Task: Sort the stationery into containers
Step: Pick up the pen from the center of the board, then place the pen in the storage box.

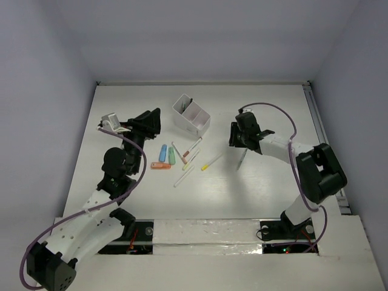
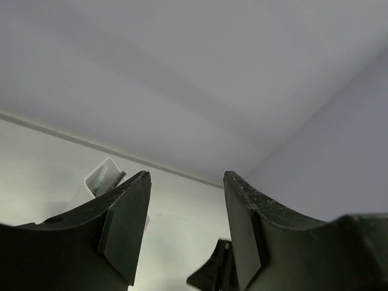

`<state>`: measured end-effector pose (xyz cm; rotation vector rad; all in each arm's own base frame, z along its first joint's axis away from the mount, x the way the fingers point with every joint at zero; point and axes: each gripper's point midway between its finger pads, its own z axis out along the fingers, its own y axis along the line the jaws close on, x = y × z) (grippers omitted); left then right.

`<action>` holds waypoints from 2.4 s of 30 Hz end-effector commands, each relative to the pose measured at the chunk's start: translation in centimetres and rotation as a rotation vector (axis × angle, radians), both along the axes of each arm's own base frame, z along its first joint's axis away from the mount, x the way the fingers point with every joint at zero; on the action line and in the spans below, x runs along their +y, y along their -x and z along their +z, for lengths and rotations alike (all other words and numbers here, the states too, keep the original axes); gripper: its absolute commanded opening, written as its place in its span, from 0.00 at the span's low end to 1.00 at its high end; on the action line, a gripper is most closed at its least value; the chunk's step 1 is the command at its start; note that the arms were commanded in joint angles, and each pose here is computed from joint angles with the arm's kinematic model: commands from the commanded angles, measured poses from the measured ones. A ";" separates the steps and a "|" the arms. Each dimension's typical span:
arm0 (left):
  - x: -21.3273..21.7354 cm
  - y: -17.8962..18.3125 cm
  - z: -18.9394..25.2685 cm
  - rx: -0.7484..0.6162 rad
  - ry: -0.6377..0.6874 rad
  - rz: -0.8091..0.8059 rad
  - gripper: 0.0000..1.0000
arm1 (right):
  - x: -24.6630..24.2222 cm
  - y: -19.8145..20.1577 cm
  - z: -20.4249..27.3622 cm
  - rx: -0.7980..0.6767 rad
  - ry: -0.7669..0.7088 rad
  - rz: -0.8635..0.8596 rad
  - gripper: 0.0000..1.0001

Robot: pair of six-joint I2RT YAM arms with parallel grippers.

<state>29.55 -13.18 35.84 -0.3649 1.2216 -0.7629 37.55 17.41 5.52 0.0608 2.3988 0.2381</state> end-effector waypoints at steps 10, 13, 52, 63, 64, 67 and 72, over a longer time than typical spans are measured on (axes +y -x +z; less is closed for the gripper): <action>-5.7 4.2 -6.5 0.205 -0.120 -0.365 0.48 | -9.3 2.9 0.7 -0.005 0.108 -0.298 0.59; -5.5 4.8 -6.8 0.221 -0.145 -0.377 0.48 | -8.6 3.3 -0.7 0.035 0.056 -0.277 0.59; -2.5 9.0 -7.3 0.292 -0.300 -0.374 0.52 | 11.8 -10.8 19.8 -0.394 -0.570 0.195 0.00; -6.0 9.6 -15.7 0.422 -0.142 -0.550 0.37 | 19.5 -17.4 24.4 -0.625 -0.677 0.261 0.00; -6.2 9.7 -16.3 0.432 -0.139 -0.561 0.36 | 19.6 -17.7 25.1 -0.646 -0.687 0.261 0.00; -6.5 9.7 -17.8 0.459 -0.138 -0.575 0.35 | 20.0 -18.0 25.3 -0.691 -0.707 0.248 0.00; -6.3 9.2 -20.8 0.515 -0.168 -0.545 0.35 | 21.0 -18.8 24.1 -0.705 -0.699 0.225 0.00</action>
